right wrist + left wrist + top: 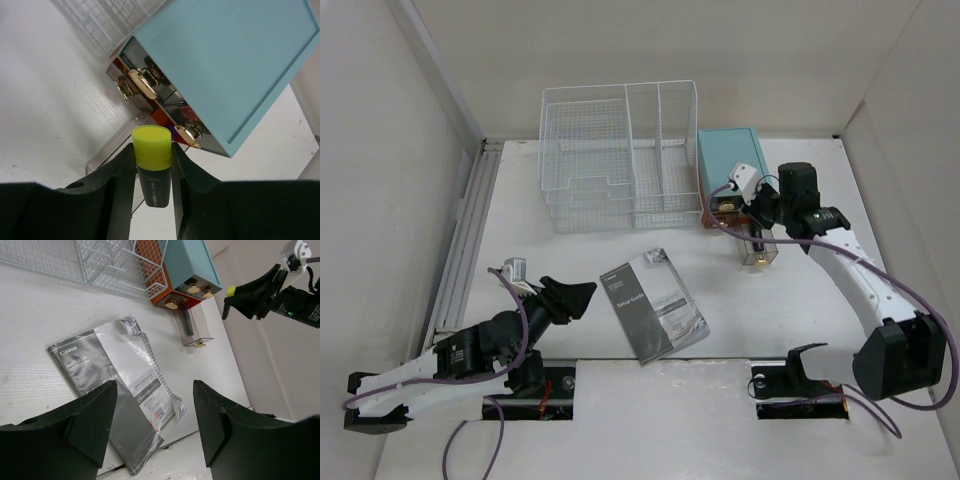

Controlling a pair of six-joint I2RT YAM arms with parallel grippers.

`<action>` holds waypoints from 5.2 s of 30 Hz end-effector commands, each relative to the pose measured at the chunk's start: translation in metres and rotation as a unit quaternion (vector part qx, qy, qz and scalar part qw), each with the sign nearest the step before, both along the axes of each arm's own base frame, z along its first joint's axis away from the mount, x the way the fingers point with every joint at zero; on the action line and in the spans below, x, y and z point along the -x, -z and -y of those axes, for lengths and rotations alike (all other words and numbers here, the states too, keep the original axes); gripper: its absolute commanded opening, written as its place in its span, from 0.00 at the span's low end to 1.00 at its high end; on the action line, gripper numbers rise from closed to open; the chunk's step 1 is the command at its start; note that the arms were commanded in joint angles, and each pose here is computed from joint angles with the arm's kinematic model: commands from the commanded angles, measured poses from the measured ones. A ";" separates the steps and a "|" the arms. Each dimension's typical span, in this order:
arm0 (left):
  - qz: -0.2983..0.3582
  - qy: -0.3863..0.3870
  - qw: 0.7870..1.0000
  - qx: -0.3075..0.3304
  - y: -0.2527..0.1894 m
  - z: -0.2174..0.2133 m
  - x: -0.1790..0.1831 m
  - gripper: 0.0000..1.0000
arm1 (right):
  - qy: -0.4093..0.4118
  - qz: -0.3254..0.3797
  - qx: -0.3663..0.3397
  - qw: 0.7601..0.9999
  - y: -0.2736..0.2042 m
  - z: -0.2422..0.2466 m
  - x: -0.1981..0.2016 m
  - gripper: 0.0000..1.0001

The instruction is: Organize the desk

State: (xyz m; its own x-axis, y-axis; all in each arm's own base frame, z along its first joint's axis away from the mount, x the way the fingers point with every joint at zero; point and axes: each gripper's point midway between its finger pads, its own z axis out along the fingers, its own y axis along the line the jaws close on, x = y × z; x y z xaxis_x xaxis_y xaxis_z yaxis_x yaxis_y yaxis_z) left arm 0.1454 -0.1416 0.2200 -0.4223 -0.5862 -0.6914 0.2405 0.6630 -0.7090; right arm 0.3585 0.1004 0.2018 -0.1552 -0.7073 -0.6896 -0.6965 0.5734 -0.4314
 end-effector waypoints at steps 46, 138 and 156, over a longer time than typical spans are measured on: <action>0.011 0.002 1.000 0.022 -0.012 -0.001 0.000 0.58 | 0.021 -0.120 -0.057 0.991 0.059 0.030 -0.009 0.45; 0.012 0.002 1.000 0.027 -0.013 -0.004 0.001 0.55 | 0.213 -0.324 -0.429 0.816 0.131 0.056 -0.019 0.00; 0.010 -0.007 1.000 0.012 -0.009 -0.003 -0.002 0.55 | 0.247 -0.315 -0.486 0.777 0.147 0.067 -0.069 0.00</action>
